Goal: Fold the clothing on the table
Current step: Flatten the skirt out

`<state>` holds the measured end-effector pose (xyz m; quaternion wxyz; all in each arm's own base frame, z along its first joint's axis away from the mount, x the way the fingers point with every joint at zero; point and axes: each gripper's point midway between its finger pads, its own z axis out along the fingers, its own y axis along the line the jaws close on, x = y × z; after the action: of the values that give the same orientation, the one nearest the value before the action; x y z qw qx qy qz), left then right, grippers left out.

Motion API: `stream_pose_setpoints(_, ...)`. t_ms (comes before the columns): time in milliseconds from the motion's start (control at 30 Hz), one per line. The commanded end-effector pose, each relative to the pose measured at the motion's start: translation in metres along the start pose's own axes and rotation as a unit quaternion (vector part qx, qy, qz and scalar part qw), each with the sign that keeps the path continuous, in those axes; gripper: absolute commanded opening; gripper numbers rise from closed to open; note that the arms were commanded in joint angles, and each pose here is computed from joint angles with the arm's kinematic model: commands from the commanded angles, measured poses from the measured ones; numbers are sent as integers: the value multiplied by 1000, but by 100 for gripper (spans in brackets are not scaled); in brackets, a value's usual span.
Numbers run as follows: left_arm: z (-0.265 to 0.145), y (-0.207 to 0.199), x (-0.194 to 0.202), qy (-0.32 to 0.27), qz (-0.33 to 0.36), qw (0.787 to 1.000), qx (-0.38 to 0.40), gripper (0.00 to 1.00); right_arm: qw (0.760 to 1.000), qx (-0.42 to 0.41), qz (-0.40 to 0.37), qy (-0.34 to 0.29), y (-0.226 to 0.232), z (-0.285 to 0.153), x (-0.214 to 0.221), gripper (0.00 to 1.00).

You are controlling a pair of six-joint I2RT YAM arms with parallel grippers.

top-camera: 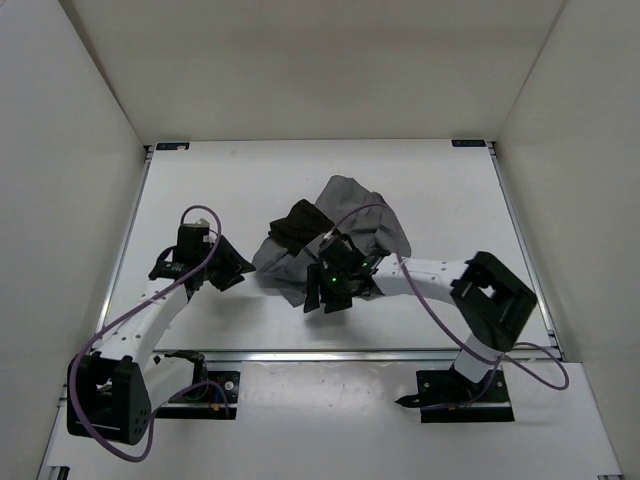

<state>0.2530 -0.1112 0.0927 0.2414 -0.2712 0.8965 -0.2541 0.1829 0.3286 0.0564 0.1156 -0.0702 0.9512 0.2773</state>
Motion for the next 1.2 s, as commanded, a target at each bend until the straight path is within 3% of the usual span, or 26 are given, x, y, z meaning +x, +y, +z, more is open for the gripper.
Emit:
stream_pose_setpoints(0,-14,-15,-26,-43,6,999,17,53,997,-54,46,-32,31,24,-27,56)
stream_pose_setpoints(233,-21,-13,-37,-58,0,998,19,52,997,-45,53,-30,39,57,-46,59)
stream_pose_setpoints(333,-23,-11,-38,-57,-5,998,18,53,997,-41,60,-40,39,66,-62,55)
stream_pose_setpoints(367,-23,-9,-38,-57,-7,998,15,53,996,-56,60,-34,46,64,-65,49)
stream_pose_setpoints(400,-24,-11,-40,-61,-5,998,19,53,996,-62,60,-22,47,68,-63,29)
stream_pose_setpoints(433,-27,-9,-41,-61,-1,998,19,53,997,-56,60,-15,46,69,-64,1)
stream_pose_setpoints(533,-31,-8,-48,-67,-2,998,15,53,998,-49,22,-22,63,40,-78,0)
stream_pose_setpoints(667,-36,-9,-66,-85,0,996,4,54,991,-101,-91,-13,138,-25,-136,0)
stream_pose_setpoints(733,-43,-10,-83,-97,-17,995,9,54,980,-125,-133,-76,188,-94,-185,0)
stream_pose_setpoints(800,-51,-16,-94,-109,-19,994,15,54,975,-134,-120,-134,199,-146,-213,0)
stream_pose_setpoints(900,-57,-23,-96,-111,-17,993,21,53,990,-75,-87,-78,154,-147,-197,0)
stream_pose_setpoints(967,-58,-23,-93,-109,-15,994,23,54,994,28,-101,-5,109,-109,-155,0)
stream_pose_setpoints(1033,-61,-22,-93,-115,-6,993,18,54,992,52,-116,5,94,-104,-119,0)
stream_pose_setpoints(1167,-61,-8,-83,-112,7,994,-10,55,999,-40,-22,-2,45,-92,-66,0)
